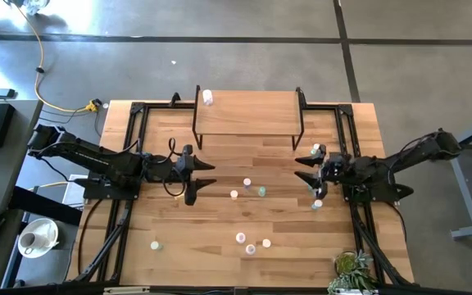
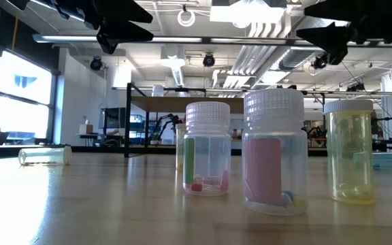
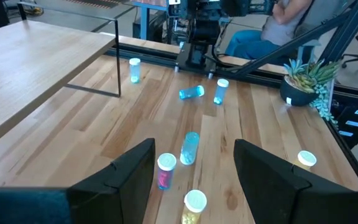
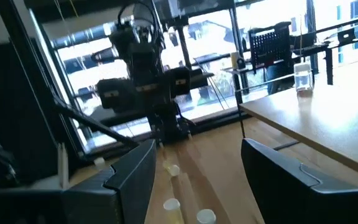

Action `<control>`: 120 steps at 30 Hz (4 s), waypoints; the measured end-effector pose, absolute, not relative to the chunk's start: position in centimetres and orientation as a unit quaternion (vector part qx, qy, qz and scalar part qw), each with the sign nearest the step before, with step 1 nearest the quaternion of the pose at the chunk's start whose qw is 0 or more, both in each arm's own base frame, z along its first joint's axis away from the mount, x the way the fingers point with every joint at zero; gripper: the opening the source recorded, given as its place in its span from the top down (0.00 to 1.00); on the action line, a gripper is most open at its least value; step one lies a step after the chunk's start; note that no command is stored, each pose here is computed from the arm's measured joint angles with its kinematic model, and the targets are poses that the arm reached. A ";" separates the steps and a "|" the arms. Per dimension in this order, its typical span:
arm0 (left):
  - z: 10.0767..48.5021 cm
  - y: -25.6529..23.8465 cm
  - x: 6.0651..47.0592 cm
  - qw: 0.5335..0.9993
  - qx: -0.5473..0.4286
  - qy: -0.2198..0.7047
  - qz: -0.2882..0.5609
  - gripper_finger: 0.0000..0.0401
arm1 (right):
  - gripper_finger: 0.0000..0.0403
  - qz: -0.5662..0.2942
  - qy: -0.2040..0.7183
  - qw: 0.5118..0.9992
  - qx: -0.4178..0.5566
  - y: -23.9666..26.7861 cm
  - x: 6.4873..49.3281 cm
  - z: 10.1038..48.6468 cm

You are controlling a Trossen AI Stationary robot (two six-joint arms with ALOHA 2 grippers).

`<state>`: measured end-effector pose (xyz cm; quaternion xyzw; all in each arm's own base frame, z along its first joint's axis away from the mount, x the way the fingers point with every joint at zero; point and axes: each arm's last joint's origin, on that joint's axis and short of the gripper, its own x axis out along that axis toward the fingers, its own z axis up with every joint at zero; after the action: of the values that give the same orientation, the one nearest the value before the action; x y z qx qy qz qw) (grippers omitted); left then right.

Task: Pick and place medicine bottles onto shelf by color
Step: Put the top left blue pill bottle on the shelf

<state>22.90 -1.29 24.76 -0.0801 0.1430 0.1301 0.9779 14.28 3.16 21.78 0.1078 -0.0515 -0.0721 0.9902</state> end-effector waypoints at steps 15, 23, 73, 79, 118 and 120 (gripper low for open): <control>24.6 -1.3 22.9 0.977 -0.079 0.150 0.131 0.48 | 0.44 -0.090 0.134 0.987 -0.005 5.1 21.9 22.9; 24.6 -1.3 22.9 0.977 -0.078 0.150 0.131 0.48 | 0.44 -0.097 0.194 0.976 -0.016 4.1 25.9 21.5; 24.0 -1.3 23.3 0.974 -0.075 0.165 0.132 0.48 | 0.44 -0.074 0.355 0.931 0.053 1.7 33.4 14.7; 24.0 -1.3 23.3 0.975 -0.075 0.165 0.132 0.48 | 0.44 -0.077 0.354 0.930 0.057 1.5 33.4 14.7; 23.8 -1.3 23.2 0.973 -0.073 0.172 0.133 0.48 | 0.73 -0.102 0.283 0.954 0.010 0.2 32.1 25.7; 23.8 -1.3 23.2 0.973 -0.073 0.172 0.133 0.48 | 0.73 -0.126 0.275 0.953 0.000 -0.5 31.6 27.5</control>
<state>23.25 -1.32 23.83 -0.0733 0.1725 0.1332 0.9732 31.57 -0.49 27.46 0.0005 0.2749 -0.1260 0.9532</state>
